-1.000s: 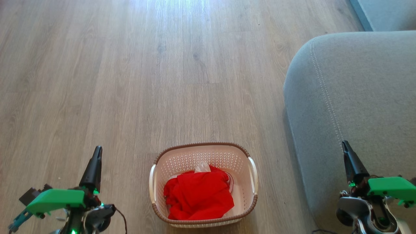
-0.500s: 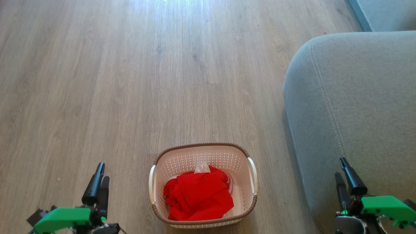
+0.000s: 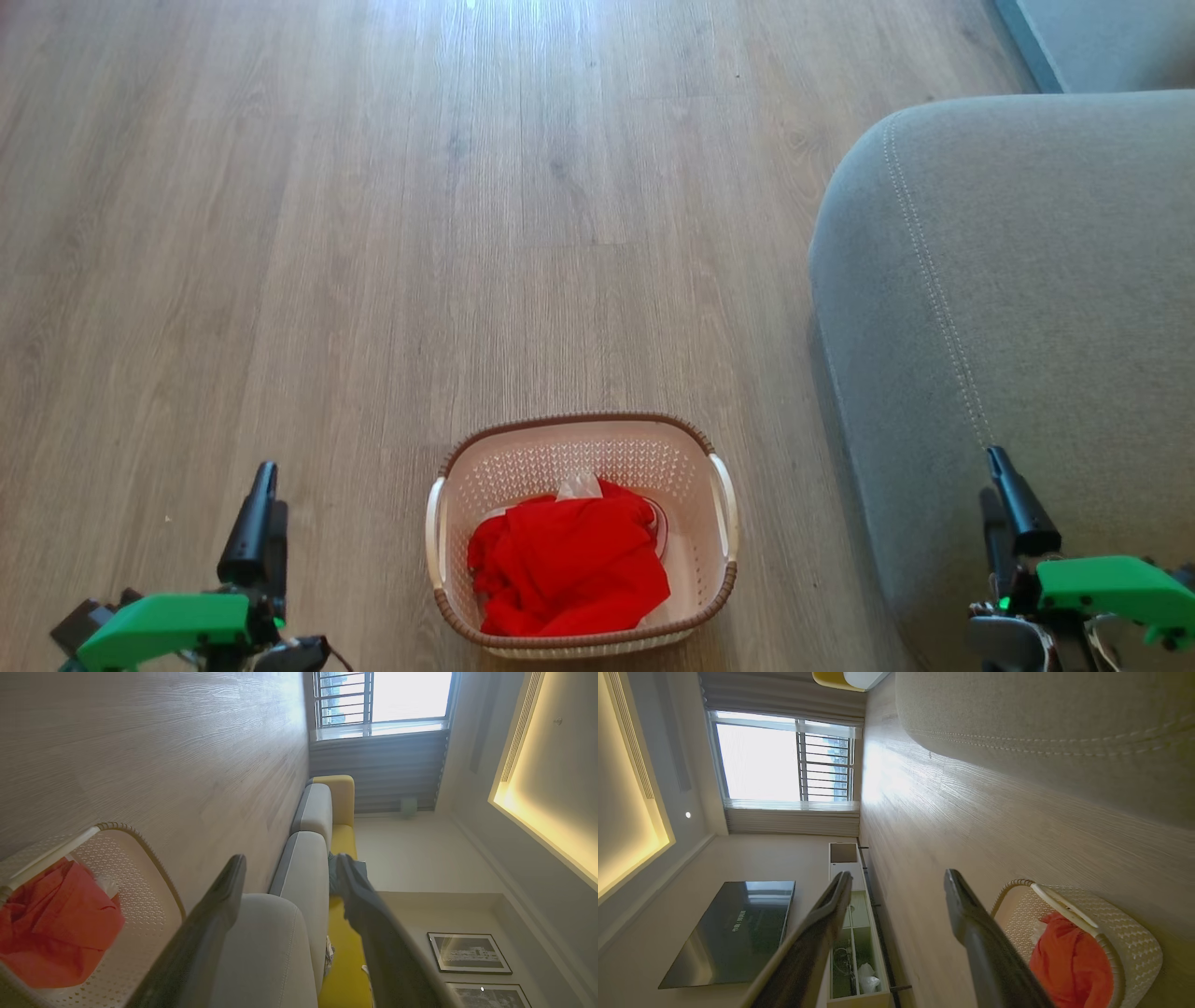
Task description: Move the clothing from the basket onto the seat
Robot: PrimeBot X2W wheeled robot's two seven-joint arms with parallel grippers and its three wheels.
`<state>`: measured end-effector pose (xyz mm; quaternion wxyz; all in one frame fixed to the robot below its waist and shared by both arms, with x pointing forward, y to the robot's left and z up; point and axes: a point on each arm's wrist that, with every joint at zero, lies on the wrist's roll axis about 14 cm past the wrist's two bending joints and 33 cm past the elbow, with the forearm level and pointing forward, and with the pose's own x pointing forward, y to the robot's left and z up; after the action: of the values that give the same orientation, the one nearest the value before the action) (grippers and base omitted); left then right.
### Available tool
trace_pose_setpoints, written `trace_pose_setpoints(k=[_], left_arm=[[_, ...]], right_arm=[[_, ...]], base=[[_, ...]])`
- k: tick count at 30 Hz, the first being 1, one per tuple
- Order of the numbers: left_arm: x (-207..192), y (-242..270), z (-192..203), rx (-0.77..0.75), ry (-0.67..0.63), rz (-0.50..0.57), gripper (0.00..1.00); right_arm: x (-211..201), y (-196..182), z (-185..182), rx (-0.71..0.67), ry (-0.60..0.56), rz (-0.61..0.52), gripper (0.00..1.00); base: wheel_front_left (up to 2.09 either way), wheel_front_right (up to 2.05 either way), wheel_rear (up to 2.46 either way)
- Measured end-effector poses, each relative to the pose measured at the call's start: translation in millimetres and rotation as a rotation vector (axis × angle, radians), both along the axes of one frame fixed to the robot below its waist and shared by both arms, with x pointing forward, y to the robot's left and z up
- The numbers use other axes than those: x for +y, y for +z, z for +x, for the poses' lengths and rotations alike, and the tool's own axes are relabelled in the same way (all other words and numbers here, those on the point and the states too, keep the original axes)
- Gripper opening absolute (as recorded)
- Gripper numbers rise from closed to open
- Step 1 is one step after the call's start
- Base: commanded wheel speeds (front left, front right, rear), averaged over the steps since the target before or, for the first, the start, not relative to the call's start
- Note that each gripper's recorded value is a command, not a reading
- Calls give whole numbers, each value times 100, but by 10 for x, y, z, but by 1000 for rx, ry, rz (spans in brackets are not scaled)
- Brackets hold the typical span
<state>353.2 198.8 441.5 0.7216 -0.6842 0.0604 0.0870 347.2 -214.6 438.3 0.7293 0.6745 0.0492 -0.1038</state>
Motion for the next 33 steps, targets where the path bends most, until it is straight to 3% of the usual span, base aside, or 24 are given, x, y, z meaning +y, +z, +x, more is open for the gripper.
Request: trace_pose_setpoints(k=[11,33], left_arm=[[117,123,44,-33,30,94,100],[190,734,219,-146,57,413,100]], right_arm=[[-113,221,86,-48,-6,-182,100],[-11,711,228,-172,42,-546,100]], base=[[0,0,0],[0,0,0]])
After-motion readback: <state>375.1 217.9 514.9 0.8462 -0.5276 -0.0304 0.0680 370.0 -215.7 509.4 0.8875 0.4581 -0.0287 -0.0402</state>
